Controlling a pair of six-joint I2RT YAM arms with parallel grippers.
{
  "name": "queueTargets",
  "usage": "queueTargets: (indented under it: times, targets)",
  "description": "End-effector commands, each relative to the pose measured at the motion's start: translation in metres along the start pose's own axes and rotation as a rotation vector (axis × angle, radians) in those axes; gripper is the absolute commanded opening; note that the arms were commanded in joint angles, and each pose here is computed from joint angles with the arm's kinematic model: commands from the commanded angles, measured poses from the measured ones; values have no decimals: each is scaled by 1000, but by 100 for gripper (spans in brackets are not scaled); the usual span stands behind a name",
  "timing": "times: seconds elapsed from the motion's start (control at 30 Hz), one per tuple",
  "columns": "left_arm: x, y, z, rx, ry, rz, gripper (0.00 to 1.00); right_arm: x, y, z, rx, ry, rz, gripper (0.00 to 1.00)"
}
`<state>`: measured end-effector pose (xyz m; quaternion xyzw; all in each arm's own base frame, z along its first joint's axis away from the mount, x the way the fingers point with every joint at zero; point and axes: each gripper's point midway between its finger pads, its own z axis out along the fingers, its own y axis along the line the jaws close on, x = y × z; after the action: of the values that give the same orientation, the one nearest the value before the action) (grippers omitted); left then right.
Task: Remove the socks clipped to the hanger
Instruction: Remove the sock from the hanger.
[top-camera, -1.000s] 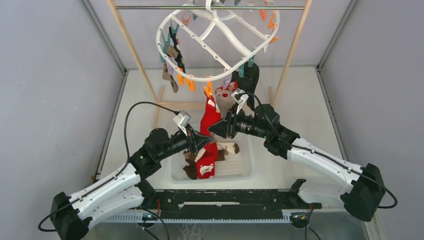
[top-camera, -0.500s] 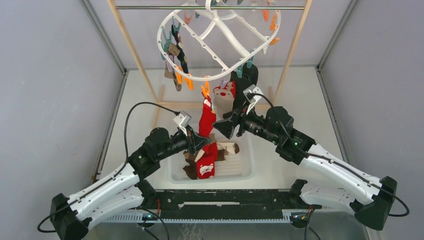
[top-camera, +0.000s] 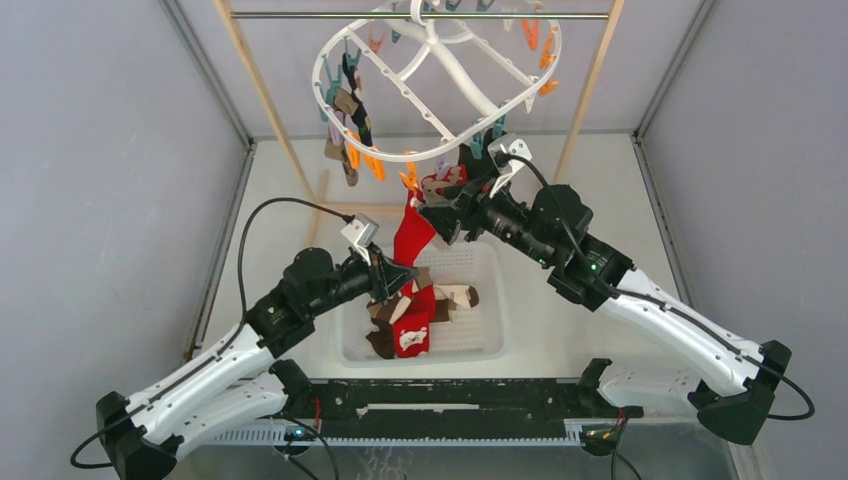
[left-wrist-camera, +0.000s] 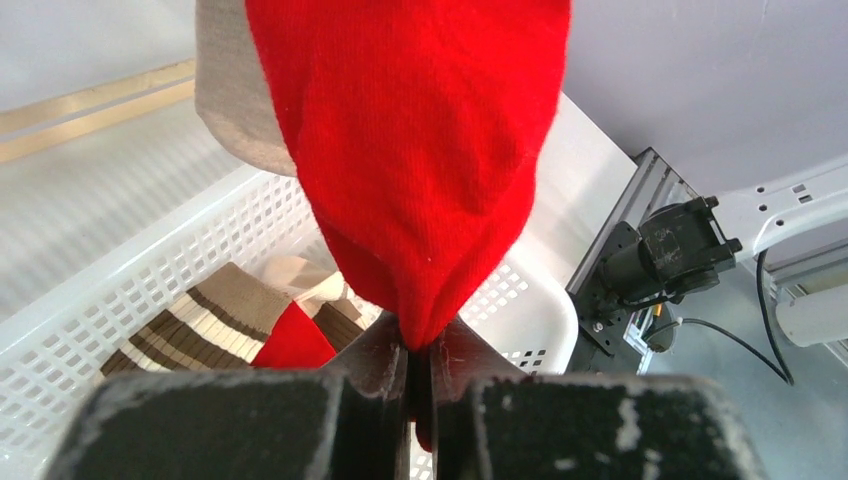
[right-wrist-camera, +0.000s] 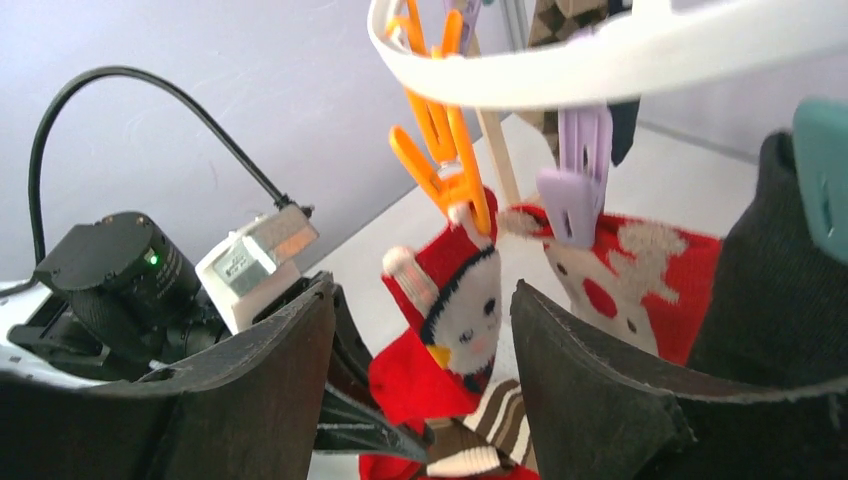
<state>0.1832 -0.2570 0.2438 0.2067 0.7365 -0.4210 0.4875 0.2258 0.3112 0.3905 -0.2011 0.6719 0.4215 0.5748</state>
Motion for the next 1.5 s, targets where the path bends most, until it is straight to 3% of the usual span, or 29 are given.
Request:
queueTargets:
  times: [0.0,0.27,1.13,1.47]
  targets:
    - [-35,-16,-9,26,-71,47,8,-42,11,5,-16,-104,-67,71]
    - [-46,-24,-17,41,-75,55,9,-61,19,21,-47,-149,-124,66]
    - [-56,-38,-35,75,-88,56,10,-55,1,57,36,-147,-161,70]
    - [-55,-37,-36,72,-86,56,10,-58,0,59,40,-168,-154,64]
